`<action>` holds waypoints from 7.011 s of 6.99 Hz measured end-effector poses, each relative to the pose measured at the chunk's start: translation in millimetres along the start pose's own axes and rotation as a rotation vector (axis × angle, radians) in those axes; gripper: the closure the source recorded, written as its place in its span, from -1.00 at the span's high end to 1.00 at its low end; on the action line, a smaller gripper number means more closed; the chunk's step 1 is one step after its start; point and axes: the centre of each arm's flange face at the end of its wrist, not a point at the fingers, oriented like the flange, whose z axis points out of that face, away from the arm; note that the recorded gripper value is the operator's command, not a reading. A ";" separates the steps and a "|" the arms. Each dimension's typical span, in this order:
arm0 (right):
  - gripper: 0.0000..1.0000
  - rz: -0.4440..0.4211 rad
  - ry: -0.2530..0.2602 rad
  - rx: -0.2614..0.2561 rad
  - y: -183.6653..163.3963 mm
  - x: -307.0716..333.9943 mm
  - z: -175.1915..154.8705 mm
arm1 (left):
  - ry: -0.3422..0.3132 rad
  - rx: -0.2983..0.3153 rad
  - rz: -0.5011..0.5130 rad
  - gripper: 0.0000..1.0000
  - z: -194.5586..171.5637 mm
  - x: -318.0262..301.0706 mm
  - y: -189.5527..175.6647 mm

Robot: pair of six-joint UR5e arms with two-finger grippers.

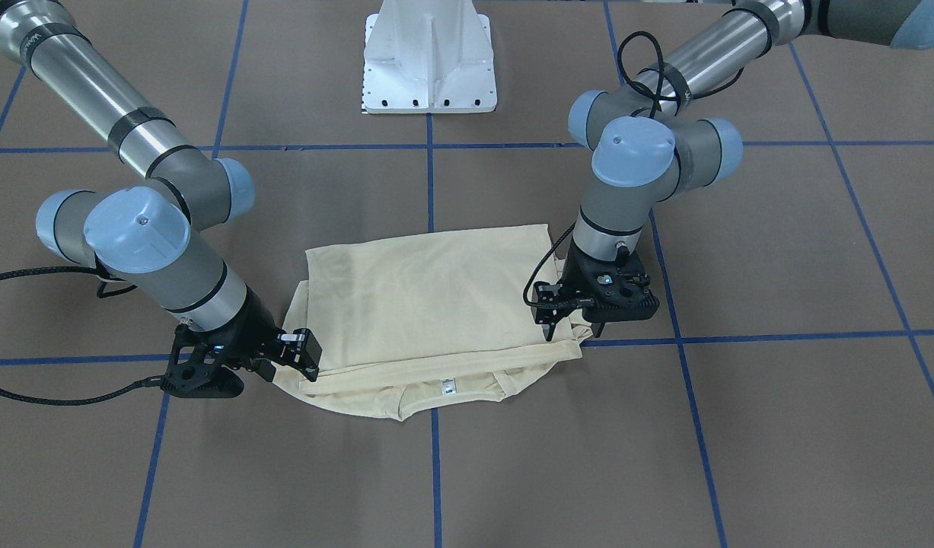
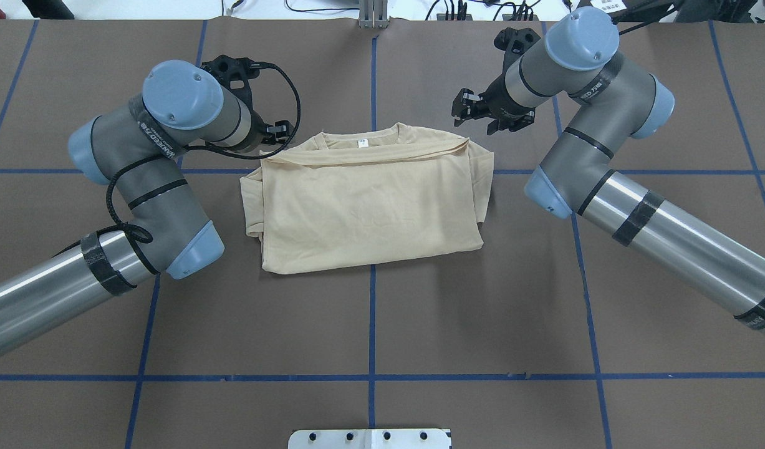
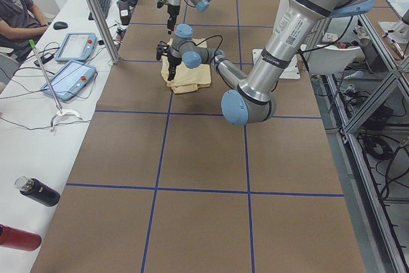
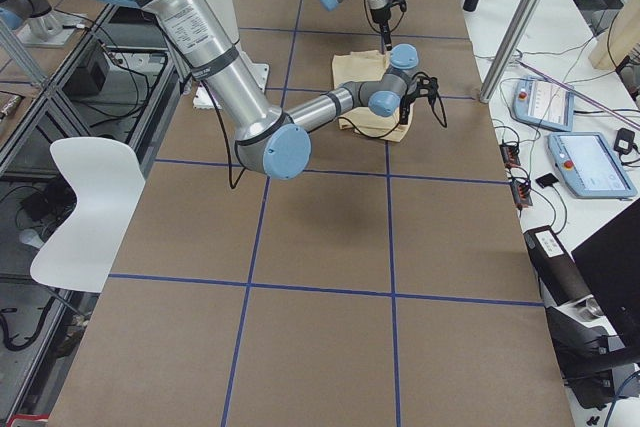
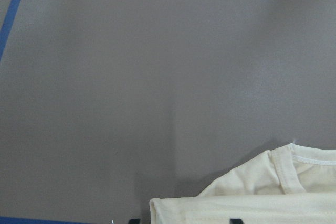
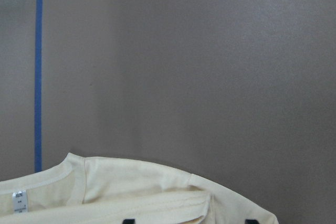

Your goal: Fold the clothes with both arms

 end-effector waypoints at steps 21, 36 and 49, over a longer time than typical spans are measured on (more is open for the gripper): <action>-1.00 0.065 0.010 -0.170 203.8 52.7 9.0 | 0.030 0.047 -0.026 0.98 -38.1 2.1 7.5; 1.00 0.302 -0.055 -0.568 275.2 101.5 -128.3 | 0.103 -0.058 -0.052 0.98 -53.8 45.6 93.7; 1.00 0.293 -0.203 -0.196 180.4 49.8 -167.9 | 0.285 -0.284 -0.112 -0.02 -23.4 71.2 274.6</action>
